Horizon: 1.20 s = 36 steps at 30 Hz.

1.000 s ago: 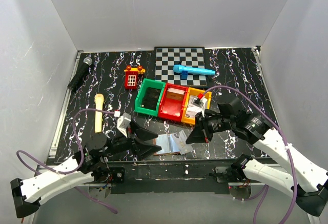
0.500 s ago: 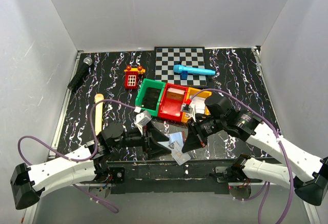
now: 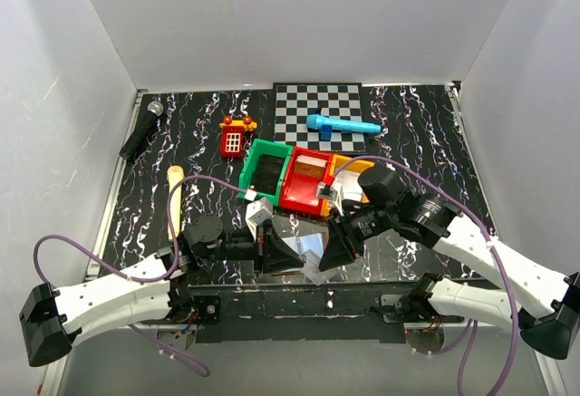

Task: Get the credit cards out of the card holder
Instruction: Place the credit card in the storage box.

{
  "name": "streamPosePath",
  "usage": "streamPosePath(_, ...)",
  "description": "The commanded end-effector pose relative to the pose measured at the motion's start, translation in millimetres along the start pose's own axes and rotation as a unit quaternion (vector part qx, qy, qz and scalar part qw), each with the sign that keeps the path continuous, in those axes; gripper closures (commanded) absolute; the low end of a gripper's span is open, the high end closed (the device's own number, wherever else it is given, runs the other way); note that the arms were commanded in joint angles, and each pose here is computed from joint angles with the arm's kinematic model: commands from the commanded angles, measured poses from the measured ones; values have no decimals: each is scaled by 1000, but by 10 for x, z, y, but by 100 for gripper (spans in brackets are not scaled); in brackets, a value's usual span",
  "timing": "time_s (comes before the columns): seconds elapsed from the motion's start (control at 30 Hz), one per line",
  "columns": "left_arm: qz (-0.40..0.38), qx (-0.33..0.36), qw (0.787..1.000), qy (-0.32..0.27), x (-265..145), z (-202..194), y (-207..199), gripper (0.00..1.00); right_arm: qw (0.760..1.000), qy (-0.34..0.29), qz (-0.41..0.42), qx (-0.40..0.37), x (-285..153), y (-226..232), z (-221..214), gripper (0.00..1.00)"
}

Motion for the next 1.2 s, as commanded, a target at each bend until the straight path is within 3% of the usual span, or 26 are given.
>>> streamPosePath(0.0, 46, -9, 998, -39, -19, 77, 85, 100, 997, -63, 17, -49, -92, 190, 158, 60)
streamPosePath(0.07, 68, -23, 995, -63, -61, 68, 128, 100, 994, -100, 3, -50, -117, 175, 188, 54)
streamPosePath(0.27, 96, -49, 985, -132, -209, 63, 165, 100, 985, -169, -16, -33, -102, 75, 220, 53)
streamPosePath(0.57, 76, -58, 987, -131, -215, 35, 118, 100, 980, -192, -52, -16, -73, -55, 266, 53)
streamPosePath(0.87, 59, -59, 990, -118, -191, 1, 93, 100, 958, -272, -80, -36, -239, -2, 398, 47)
streamPosePath(1.17, 48, -50, 989, -132, -210, 34, 59, 100, 975, -215, -48, -35, -106, -4, 355, 53)
Point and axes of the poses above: each gripper's point midway between its finger pads, its own x axis out along the fingers, its own y axis along the line the jaws close on, z = x × y, the point moved 6 cm from there along -x, back along the fingers, and after that the axes turned 4 degrees about x, right-handed, at the moved point
